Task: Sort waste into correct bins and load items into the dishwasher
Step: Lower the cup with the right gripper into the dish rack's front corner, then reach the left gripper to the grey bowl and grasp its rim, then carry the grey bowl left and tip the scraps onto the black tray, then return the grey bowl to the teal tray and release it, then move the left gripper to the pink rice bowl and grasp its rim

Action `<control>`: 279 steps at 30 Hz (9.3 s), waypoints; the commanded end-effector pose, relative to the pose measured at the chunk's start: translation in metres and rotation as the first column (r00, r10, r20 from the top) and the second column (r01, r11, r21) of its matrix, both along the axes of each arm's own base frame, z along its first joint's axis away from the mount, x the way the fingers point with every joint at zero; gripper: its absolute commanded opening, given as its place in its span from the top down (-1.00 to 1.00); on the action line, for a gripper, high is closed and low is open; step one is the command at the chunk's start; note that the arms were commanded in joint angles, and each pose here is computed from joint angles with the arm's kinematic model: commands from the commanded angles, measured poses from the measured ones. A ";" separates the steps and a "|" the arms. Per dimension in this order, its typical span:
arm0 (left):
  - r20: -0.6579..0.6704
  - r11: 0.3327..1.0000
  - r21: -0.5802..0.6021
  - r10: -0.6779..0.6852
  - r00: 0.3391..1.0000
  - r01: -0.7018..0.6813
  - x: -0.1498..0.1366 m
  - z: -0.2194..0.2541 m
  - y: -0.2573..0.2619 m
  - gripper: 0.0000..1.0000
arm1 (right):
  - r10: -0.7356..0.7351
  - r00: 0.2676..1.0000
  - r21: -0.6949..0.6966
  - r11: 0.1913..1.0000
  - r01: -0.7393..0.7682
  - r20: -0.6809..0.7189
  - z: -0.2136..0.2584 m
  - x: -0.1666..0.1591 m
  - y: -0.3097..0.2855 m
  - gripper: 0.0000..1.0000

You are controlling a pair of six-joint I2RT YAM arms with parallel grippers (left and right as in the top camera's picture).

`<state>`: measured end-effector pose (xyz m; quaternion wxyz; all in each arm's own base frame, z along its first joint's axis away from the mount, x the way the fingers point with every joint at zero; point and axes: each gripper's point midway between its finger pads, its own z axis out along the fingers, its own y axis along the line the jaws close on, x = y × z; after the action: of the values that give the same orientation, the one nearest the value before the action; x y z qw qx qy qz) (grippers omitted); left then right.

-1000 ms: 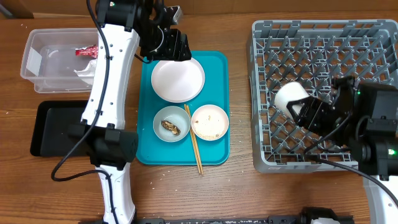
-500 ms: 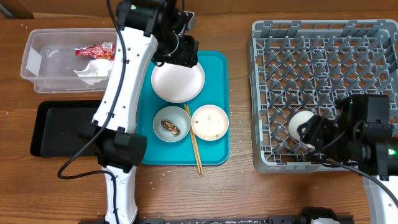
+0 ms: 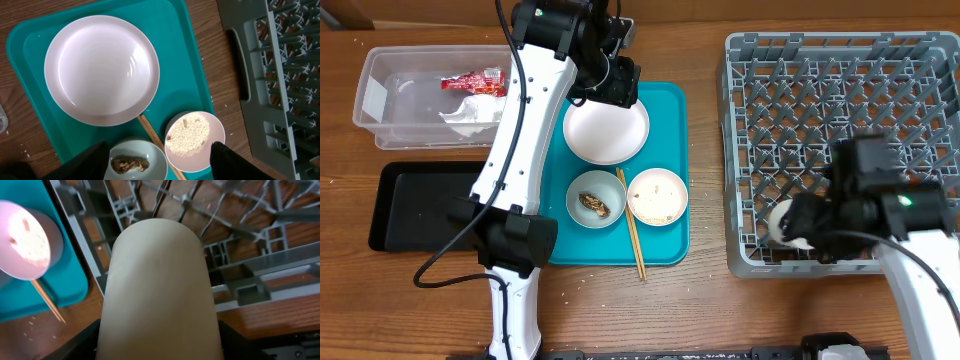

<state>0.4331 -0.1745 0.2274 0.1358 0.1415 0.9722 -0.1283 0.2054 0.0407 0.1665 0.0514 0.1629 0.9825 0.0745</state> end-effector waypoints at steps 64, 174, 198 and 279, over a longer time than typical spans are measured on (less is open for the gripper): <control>-0.195 0.928 0.260 0.320 0.927 -0.266 -0.111 -0.078 0.005 -0.30 | 0.176 0.951 -0.027 0.984 -0.175 0.256 0.085 0.085 0.049 -0.85; -0.188 0.834 -0.441 0.277 0.942 -0.333 -0.100 -0.031 0.165 0.92 | 0.204 0.956 -0.040 0.979 -0.200 0.209 0.069 0.082 0.048 -0.98; -0.552 -0.047 -0.814 0.375 0.745 -0.579 -0.062 -0.066 0.282 0.92 | 0.223 0.953 -0.047 0.975 -0.218 0.204 0.069 0.081 0.048 -0.99; -0.201 0.843 0.235 -0.445 0.873 0.483 -0.140 -0.174 -0.083 -0.17 | 0.142 0.965 -0.160 0.981 -0.108 0.221 0.071 0.093 0.002 -1.00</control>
<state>0.2922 -0.2643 0.0751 0.0300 0.3504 0.9346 -0.0525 0.2926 0.0636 0.2353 0.1610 0.0577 0.9842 0.0455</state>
